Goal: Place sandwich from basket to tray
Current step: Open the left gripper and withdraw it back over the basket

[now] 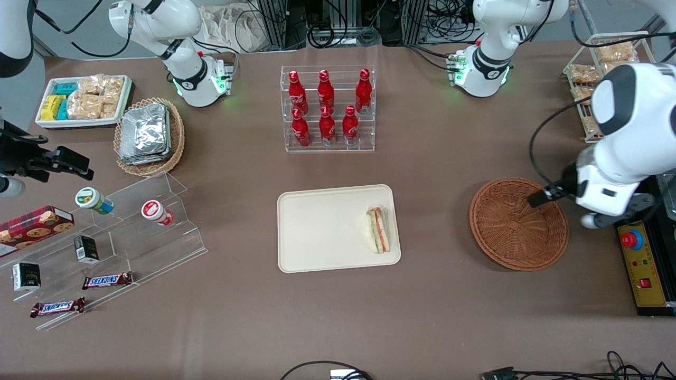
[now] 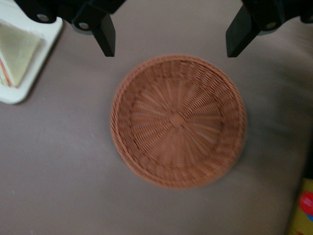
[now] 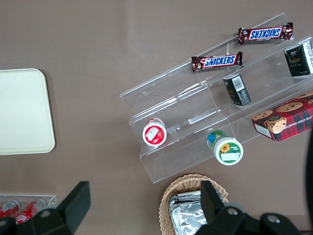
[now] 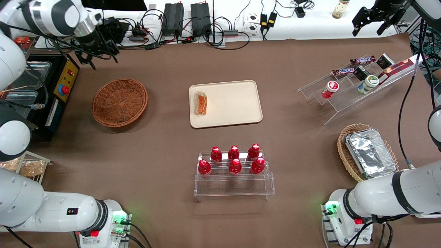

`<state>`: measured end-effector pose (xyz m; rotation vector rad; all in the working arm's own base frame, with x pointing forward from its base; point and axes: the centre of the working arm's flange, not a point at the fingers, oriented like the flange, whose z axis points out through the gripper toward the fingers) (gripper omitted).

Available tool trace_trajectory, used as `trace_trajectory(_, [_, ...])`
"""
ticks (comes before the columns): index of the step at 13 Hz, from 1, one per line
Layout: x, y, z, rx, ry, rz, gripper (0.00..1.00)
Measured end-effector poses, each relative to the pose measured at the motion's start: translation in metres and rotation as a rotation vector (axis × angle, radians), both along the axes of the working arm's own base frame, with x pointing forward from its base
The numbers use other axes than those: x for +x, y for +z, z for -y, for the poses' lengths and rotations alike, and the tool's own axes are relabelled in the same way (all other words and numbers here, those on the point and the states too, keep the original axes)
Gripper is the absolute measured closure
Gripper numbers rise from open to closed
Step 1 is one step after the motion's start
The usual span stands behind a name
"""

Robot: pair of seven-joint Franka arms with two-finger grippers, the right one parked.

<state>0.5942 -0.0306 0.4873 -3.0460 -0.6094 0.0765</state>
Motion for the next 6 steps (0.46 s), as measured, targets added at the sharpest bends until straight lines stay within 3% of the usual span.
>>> trace_trajectory(1, [0.004, 0.006, -0.006, 0.009, 0.003, 0.004, 0.00])
trace_trajectory(6, [0.028, 0.020, -0.011, 0.007, -0.038, -0.053, 0.00])
